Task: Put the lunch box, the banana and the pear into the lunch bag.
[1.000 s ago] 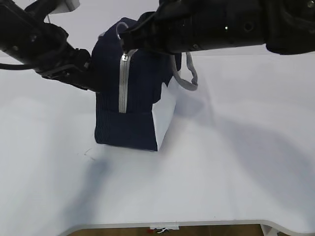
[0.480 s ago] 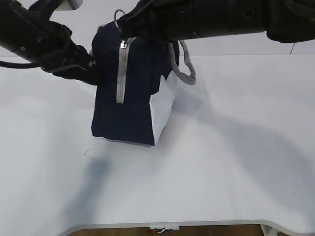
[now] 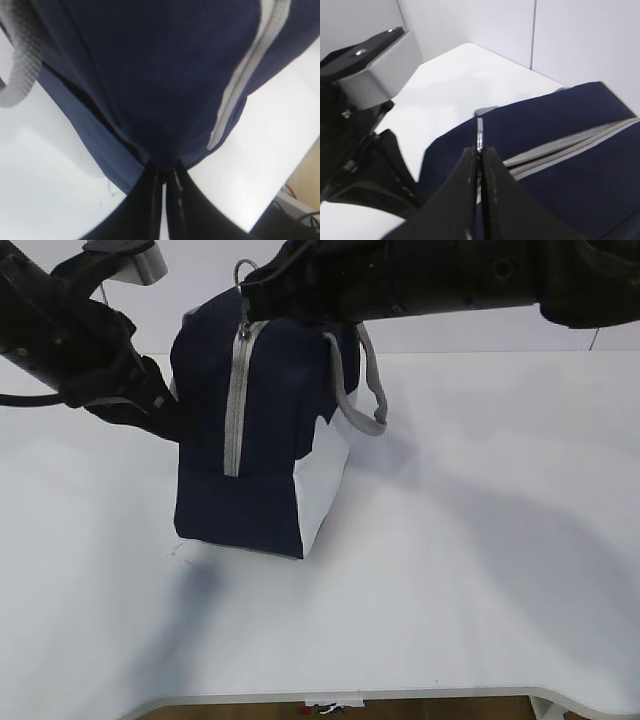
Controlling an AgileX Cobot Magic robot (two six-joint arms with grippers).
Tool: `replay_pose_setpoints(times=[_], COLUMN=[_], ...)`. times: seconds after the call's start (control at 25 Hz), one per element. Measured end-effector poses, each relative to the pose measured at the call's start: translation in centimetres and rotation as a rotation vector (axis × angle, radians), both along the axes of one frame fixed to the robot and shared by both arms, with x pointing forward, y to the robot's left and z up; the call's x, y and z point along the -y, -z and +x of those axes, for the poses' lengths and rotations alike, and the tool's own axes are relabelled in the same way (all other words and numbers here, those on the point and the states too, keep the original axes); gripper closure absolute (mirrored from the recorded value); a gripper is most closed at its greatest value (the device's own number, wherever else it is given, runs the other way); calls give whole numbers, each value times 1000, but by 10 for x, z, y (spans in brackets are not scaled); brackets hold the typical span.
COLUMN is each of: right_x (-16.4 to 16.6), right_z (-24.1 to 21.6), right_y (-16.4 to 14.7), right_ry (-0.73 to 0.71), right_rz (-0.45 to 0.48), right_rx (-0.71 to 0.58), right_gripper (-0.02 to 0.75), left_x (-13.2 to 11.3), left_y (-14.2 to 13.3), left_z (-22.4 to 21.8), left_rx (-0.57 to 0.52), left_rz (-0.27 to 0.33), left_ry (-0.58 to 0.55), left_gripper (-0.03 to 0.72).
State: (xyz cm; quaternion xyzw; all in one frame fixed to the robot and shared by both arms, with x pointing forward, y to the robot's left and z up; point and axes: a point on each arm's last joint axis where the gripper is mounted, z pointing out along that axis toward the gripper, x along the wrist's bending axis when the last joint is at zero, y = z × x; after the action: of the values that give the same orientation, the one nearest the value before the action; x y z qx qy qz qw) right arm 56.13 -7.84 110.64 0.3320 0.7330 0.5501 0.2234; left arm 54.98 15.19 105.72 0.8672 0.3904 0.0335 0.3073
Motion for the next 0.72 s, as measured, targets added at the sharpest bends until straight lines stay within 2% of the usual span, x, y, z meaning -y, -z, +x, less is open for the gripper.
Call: replay_pose_setpoints(times=[0.44,0.72], right_x=[2,-4], right_z=[19,36], right_y=[10,3], right_ry=[129,160], right_rz=[-40,-23], right_rx=[36,73], right_gripper=[724,724], left_x=[-5,-6], left_y=[-8,-7], left_z=[-11,-13], left_rx=[-19,-37], left_rz=[43,60], left_ry=[46,61], left_gripper=[699,699])
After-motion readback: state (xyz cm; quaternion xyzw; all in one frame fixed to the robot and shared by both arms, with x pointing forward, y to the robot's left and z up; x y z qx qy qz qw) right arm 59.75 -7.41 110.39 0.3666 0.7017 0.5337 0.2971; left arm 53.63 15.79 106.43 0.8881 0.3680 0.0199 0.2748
